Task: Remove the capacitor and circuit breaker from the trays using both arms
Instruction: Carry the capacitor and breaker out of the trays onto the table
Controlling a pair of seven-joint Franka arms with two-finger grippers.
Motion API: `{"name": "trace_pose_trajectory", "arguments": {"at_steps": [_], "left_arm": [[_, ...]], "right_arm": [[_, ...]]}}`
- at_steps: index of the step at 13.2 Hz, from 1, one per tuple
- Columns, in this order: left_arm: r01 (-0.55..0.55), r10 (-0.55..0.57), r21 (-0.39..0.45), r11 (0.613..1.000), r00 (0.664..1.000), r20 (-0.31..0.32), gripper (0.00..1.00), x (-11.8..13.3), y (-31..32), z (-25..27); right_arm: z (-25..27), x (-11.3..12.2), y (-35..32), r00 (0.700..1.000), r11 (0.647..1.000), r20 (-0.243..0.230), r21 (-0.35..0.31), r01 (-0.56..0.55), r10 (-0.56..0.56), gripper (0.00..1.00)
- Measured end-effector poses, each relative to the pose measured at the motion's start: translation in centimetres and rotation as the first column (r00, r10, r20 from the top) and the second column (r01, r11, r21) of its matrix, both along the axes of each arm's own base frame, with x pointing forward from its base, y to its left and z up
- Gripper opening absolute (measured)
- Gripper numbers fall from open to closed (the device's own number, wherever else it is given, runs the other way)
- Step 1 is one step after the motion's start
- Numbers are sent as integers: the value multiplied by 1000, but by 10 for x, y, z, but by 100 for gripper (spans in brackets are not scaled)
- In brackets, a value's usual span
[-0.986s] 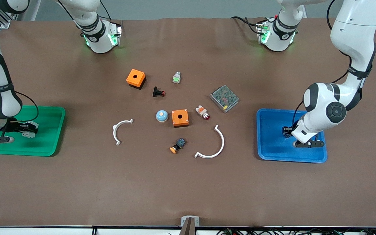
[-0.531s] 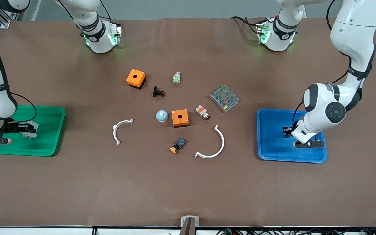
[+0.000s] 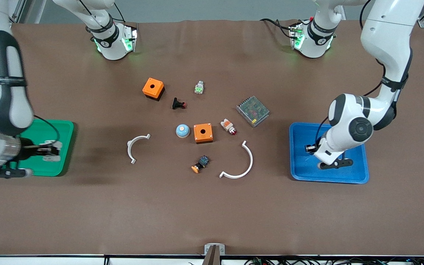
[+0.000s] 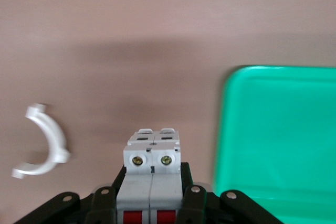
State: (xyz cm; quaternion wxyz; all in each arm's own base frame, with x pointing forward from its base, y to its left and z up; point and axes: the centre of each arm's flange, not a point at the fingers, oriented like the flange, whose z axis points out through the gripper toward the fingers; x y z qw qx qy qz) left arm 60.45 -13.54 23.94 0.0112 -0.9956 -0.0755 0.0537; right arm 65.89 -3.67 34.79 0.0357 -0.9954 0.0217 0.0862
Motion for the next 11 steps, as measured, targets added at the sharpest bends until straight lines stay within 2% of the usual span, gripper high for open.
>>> {"name": "trace_pose_trajectory", "arguments": {"at_steps": [2, 6, 8, 11], "left_arm": [[-39, 39, 15, 999, 999, 0, 34, 0, -44, 19], [-106, 106, 21, 994, 994, 28, 34, -6, -116, 36], [-152, 152, 20, 988, 988, 34, 34, -2, -153, 35], [-207, 206, 10, 978, 978, 39, 34, 6, -206, 16]], "right_arm": [[-13, -1, 86, 999, 999, 9, -23, 45, -45, 40], [-44, -19, 231, 988, 991, 93, -44, 125, -120, 40], [-77, -26, 271, 983, 989, 122, -41, 142, -136, 40], [-126, -33, 298, 980, 988, 143, -44, 146, -138, 40]]}}
